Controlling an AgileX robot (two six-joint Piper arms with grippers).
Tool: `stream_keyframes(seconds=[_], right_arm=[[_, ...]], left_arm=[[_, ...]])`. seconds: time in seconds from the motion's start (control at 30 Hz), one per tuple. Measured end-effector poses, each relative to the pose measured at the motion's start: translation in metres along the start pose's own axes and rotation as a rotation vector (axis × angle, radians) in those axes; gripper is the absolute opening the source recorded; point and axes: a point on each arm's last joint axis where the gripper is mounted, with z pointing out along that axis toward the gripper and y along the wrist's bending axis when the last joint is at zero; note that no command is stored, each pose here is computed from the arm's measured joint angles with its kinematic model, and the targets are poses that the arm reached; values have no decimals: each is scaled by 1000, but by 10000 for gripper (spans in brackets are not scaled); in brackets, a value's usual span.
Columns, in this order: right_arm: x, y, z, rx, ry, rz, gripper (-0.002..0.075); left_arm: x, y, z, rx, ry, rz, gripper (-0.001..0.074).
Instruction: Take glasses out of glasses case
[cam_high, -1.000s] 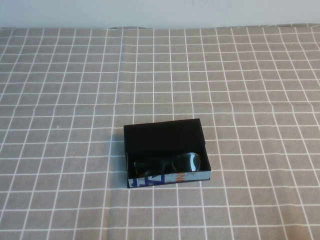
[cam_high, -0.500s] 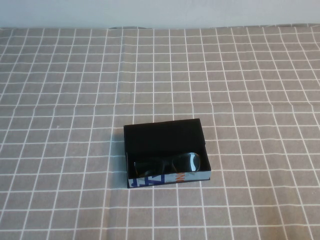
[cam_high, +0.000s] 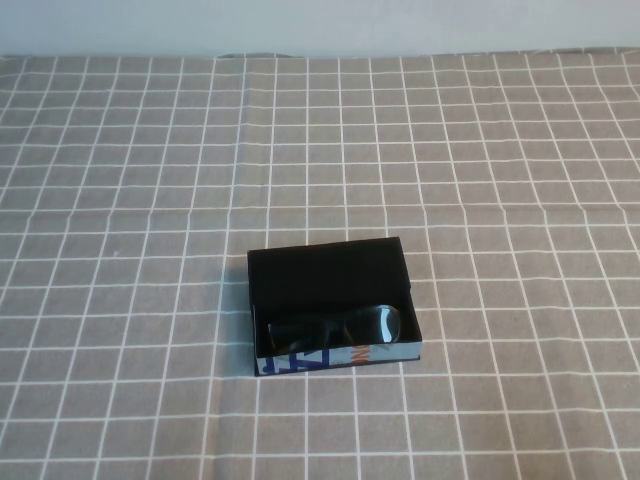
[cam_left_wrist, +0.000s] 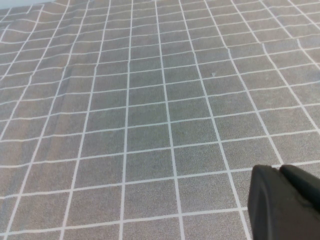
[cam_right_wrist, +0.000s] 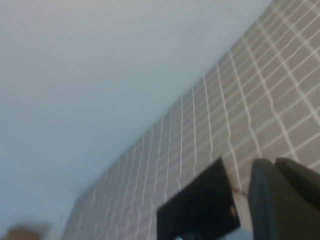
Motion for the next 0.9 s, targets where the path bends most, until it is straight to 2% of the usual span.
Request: stream_keyframes(seconds=[0.1,0.17,0.33,0.47,0.67,0.8,0.9], right_arm=[[-2,29,8,8,211,-112,-18],[-4,44,20,57,389,-206,-18],[-17,60,58,214,719,-377,-18],[-33,67,96,266,867,-510,-18],[-40,78,159,238,1005,-625,-18],[-16,96,193,159,1121,-767,-18],[13,108,215,84,1211,-937,-18]], left_arm=[[0,0,0,0,0,0,-4],[0,0,0,0,0,0,-4],[0,0,0,0,0,0,-4],[0,0,0,0,0,0,-4],[0,0,0,0,0,0,-4],[0,0,0,0,0,0,-4],[0,0,0,0,0,0,-4]])
